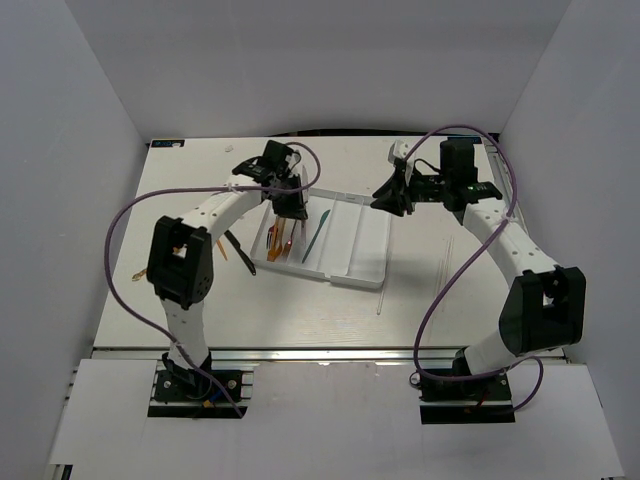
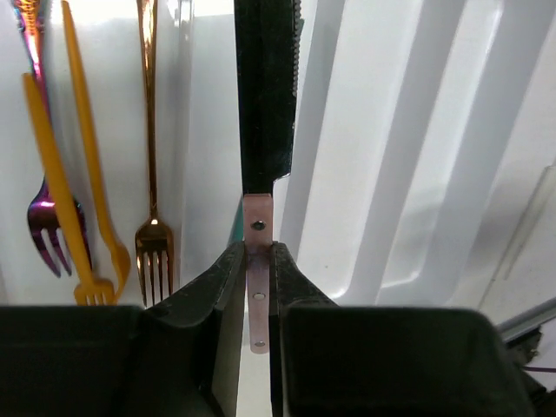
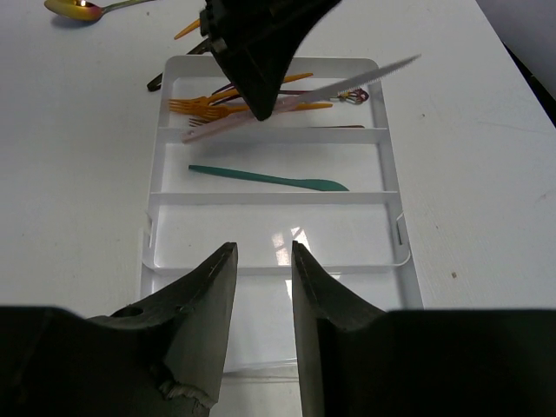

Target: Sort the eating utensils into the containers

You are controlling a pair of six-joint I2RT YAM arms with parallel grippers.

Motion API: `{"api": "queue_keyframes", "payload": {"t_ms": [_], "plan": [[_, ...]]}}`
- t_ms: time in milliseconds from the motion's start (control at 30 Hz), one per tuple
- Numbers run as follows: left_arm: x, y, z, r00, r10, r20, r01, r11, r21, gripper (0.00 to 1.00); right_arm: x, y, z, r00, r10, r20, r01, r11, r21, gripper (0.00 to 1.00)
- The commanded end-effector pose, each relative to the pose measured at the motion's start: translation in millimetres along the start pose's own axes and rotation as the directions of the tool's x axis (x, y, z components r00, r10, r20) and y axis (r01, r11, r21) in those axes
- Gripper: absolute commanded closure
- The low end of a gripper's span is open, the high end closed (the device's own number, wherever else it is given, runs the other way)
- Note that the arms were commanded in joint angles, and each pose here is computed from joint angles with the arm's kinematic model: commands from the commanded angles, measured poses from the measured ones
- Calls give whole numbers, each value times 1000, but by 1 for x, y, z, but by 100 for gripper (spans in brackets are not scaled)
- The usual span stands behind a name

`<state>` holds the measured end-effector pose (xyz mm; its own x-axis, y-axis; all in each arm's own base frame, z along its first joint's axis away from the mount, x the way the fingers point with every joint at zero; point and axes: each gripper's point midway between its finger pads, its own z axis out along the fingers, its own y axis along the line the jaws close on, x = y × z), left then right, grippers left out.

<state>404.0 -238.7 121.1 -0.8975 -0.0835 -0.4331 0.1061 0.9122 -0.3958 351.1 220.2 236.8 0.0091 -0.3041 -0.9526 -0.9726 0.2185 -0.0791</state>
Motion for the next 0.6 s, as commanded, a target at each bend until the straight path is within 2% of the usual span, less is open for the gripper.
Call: {"api": "queue_keyframes", "payload": {"t_ms": [0, 33, 300, 533, 567], "plan": [[-7, -5, 3, 997, 73, -7, -73, 997, -28, 98, -13, 9, -8, 999, -33, 28, 33, 999, -4, 62], [-2, -8, 8, 996, 83, -20, -84, 996, -32, 96, -13, 9, -9, 999, -38, 27, 38, 999, 0, 62], [13, -11, 18, 993, 100, -63, -103, 994, -47, 65, -10, 10, -8, 999, -34, 22, 34, 999, -2, 62], [7, -10, -5, 995, 95, -13, -95, 993, -76, 51, -10, 10, -9, 999, -34, 22, 34, 999, -2, 62], [8, -1, -8, 996, 91, -6, -91, 989, -113, 49, -9, 11, -8, 999, -31, 21, 31, 1000, -3, 62]]}}
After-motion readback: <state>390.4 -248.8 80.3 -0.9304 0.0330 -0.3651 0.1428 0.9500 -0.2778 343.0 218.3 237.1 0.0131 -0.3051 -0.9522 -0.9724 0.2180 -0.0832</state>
